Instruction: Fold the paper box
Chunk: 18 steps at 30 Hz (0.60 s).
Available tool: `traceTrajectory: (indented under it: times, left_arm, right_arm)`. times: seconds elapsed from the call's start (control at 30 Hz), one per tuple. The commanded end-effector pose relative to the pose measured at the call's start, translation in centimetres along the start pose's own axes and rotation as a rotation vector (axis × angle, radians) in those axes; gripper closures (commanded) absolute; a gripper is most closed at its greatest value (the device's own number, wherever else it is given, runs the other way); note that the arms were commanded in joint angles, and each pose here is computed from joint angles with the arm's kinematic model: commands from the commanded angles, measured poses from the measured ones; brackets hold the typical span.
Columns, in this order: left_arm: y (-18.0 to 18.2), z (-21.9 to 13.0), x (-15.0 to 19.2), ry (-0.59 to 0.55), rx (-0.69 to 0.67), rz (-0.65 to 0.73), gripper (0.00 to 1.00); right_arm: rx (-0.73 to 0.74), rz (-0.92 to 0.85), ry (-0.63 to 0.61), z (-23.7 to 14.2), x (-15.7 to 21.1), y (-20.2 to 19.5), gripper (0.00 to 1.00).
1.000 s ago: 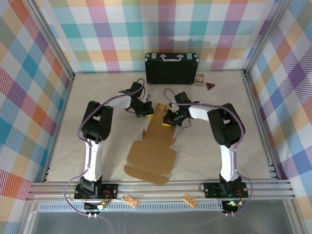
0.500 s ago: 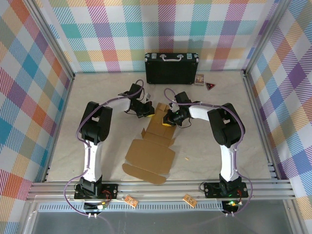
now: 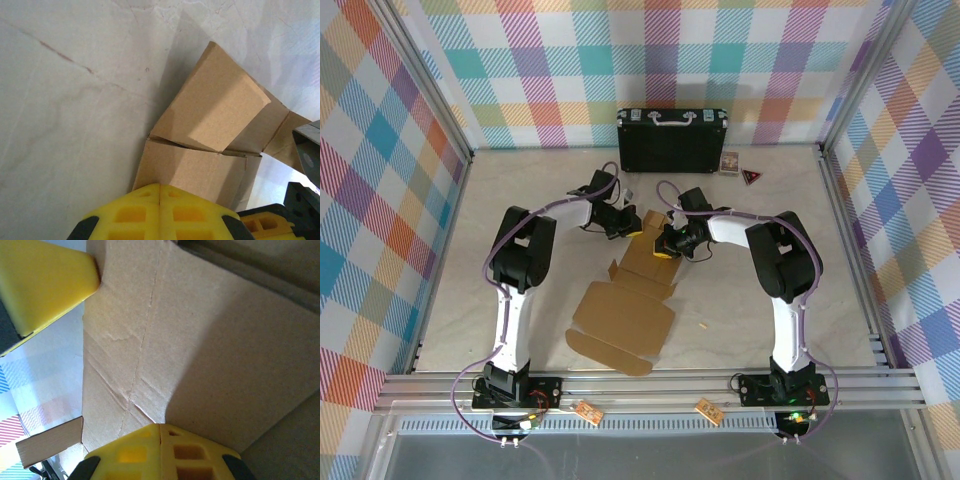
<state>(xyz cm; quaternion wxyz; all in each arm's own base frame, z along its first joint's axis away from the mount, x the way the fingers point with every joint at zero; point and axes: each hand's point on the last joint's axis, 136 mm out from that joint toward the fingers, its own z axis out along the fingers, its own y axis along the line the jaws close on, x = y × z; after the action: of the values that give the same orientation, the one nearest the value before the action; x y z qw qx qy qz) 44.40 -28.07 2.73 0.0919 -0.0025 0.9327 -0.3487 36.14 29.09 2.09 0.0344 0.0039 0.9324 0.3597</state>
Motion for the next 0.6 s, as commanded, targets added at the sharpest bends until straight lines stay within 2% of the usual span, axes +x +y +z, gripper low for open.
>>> traceTrajectory:
  times: [0.0,0.13,0.23,0.3,0.4,0.5,0.57]
  left_arm:
    - [6.6,2.7,4.1,0.117,-0.272,-0.042,1.0]
    - [7.9,2.7,5.4,0.148,-0.334,-0.045,1.0]
    - [7.5,2.2,5.7,0.139,-0.317,-0.048,1.0]
    - [5.2,0.8,4.9,0.098,-0.242,-0.035,1.0]
    - [0.9,-3.1,2.7,0.006,-0.169,0.008,0.99]
    - [-2.6,-7.4,1.0,-0.072,-0.144,0.06,0.78]
    - [-3.5,-9.8,0.3,-0.122,-0.143,0.072,0.66]
  right_arm:
    - [0.177,0.07,0.079,1.8,2.7,-5.2,0.97]
    - [0.18,0.063,0.08,1.8,2.7,-5.1,0.97]
    - [0.195,0.048,0.061,1.5,2.4,-5.0,0.97]
    - [0.195,0.024,0.044,0.9,1.8,-4.2,0.96]
    - [0.132,-0.049,-0.034,-1.3,0.3,-1.0,0.89]
    - [0.041,-0.14,-0.093,-5.2,-0.2,3.6,0.77]
    - [0.035,-0.189,-0.149,-8.2,-0.1,5.6,0.66]
